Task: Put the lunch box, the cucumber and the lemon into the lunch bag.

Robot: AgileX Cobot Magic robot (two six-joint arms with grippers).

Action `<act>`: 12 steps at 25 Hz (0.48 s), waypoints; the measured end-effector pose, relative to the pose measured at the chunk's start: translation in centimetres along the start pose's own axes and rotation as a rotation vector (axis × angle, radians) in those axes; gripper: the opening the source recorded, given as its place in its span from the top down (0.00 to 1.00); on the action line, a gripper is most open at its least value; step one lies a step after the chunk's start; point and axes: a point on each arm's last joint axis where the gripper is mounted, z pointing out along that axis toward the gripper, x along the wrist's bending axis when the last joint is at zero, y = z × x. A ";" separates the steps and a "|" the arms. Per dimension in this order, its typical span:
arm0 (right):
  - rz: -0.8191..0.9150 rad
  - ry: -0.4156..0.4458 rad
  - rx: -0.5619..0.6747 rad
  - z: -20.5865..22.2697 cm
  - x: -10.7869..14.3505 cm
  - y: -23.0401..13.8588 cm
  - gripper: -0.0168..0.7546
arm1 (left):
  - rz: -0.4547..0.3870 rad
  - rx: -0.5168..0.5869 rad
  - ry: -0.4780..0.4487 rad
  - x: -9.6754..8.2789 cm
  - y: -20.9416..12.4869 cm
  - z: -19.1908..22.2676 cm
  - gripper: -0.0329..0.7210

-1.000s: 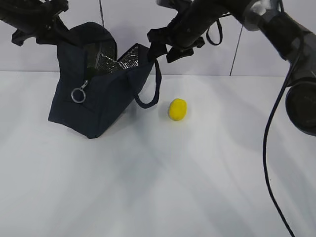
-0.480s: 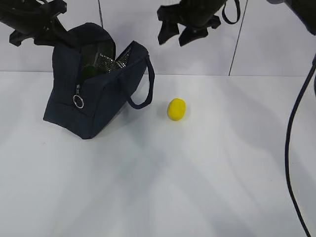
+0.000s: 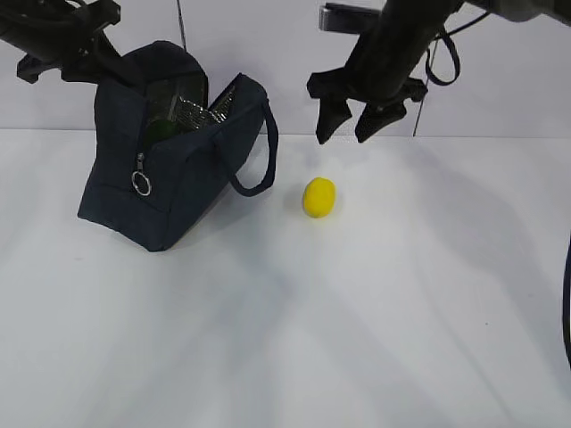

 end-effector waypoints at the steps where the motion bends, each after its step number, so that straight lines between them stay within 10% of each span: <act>1: 0.013 0.000 0.020 0.5 -0.1 -0.3 0.32 | 0.000 0.000 0.000 0.0 0.0 0.0 0.93; 12: 0.253 -0.003 0.138 6.0 -1.2 -1.5 0.32 | 0.002 -0.002 0.000 0.0 0.0 0.0 0.93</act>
